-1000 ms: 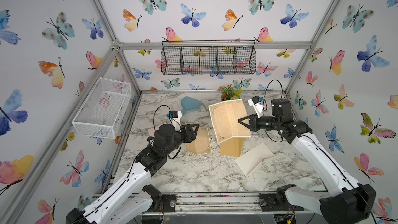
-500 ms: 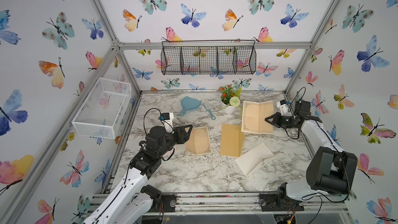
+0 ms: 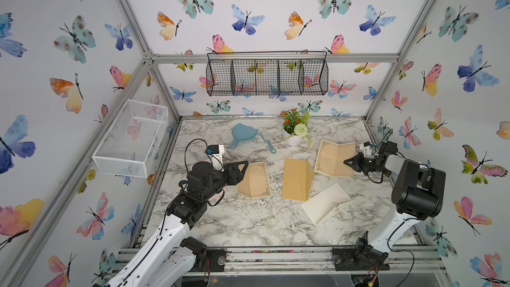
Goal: Take the letter paper out of the envelope
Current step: Place the letter paper at the center of the board.
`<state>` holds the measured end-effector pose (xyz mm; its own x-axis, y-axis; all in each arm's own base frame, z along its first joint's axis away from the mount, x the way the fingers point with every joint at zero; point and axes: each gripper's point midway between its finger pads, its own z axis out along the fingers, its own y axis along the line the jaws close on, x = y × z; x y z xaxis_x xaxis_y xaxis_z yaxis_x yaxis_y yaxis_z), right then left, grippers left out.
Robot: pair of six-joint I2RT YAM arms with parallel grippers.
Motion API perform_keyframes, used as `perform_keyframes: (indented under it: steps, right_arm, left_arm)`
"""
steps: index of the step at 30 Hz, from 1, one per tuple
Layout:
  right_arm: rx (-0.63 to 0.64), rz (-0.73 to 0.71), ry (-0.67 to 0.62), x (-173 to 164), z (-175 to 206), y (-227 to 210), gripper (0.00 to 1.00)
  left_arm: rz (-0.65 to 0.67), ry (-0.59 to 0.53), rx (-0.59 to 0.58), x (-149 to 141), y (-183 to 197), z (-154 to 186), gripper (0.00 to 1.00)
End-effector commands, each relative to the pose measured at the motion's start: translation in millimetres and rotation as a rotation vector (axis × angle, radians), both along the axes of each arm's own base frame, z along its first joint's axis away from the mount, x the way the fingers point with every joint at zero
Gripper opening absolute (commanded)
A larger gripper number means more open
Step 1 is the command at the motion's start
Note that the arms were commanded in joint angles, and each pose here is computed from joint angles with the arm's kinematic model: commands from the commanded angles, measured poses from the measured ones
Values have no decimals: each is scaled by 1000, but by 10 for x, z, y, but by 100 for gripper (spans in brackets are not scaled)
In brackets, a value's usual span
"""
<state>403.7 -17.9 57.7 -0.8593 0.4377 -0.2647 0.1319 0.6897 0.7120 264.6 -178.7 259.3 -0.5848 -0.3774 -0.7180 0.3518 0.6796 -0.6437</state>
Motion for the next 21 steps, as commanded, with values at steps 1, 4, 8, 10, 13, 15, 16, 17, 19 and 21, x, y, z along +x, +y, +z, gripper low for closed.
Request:
perform_keyframes:
  steps: [1, 4, 8, 10, 13, 15, 16, 17, 19, 21]
  right_arm:
    - [9, -7, -37, 89, 18, 5, 2]
    - [26, -5, -31, 103, -46, 20, 2]
    - [64, -8, -25, 159, -161, 41, 2]
    - [87, -7, -24, 199, -212, 56, 2]
    - [86, 4, -10, 245, -290, 100, 2]
    - [88, 19, -7, 282, -309, 164, 2]
    - [87, 26, -9, 307, -306, 197, 2]
    - [87, 28, -13, 326, -294, 218, 2]
    - [80, 33, -24, 371, -249, 266, 2]
    - [78, 40, -37, 416, -195, 309, 2]
  left_arm:
    - [-30, -17, -20, -8, -48, 92, 58]
    - [-44, -10, -25, -6, -79, 85, 58]
    - [-60, 0, -29, -8, -110, 69, 58]
    - [-60, -1, -29, -7, -110, 73, 57]
    - [-58, 0, -33, -1, -109, 72, 57]
    - [-61, 0, -39, 6, -119, 88, 57]
    - [-64, 0, -39, 7, -127, 95, 57]
    - [-66, -1, -40, 13, -132, 108, 57]
    - [-75, 0, -40, 11, -149, 122, 57]
    - [-76, 1, -39, 12, -149, 127, 57]
